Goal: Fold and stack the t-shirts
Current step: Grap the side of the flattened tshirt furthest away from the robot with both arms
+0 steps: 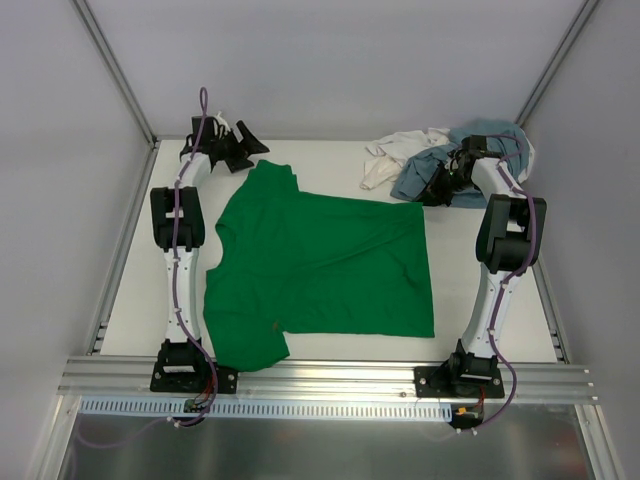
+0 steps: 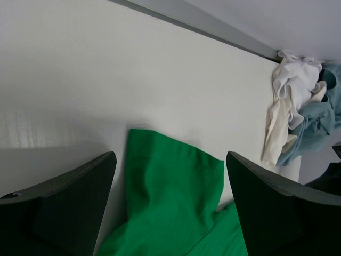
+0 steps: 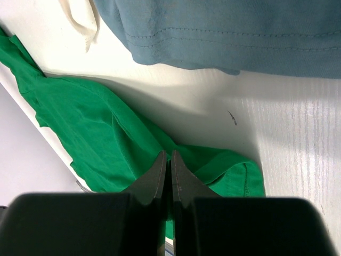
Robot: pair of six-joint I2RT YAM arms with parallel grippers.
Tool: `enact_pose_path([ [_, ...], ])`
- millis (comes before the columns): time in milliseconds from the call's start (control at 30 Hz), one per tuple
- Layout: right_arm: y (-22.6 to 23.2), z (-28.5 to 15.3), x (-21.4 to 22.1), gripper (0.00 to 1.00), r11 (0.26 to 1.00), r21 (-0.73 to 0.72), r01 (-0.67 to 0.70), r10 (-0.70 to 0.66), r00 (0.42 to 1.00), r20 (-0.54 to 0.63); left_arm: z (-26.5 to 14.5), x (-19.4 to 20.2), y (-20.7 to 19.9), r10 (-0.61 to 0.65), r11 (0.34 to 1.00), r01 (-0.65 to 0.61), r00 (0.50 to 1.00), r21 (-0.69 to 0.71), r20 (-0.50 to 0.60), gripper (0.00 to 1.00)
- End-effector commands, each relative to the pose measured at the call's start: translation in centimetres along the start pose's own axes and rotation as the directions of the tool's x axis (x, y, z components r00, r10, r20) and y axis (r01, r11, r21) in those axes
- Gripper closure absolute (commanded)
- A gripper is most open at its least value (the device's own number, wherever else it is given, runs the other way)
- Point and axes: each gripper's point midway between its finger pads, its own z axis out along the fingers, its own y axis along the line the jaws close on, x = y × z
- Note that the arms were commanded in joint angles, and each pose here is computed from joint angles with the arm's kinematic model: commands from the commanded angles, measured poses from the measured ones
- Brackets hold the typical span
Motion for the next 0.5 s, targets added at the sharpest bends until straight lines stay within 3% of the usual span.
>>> enact_pose_path([
  [0,2.0,-2.3,-0.5,0.99,0.999,-0.029,0.017,-0.016,0.999,0.039,0.7,2.8,-0.1,-0.071,0.997,0.074,0.992,0.030,-0.102,0.13],
  [367,2.1,-2.4,-0.5,1.00,0.999,-0.037,0.021,-0.019,0.999,0.041,1.1,4.9,-1.1,-0.060,0.997,0.069,0.984,0.044,-0.166,0.17],
  [400,2.3,-2.5,-0.6,0.99,0.999,-0.038,0.023,-0.022,0.999,0.044,1.2,5.0,-1.1,-0.058,0.997,0.066,0.984,0.044,-0.168,0.19],
  [467,2.3,-2.5,-0.5,0.99,0.999,-0.039,0.024,-0.022,0.999,0.041,1.2,4.9,-1.0,-0.057,0.997,0.065,0.985,0.044,-0.165,0.34],
])
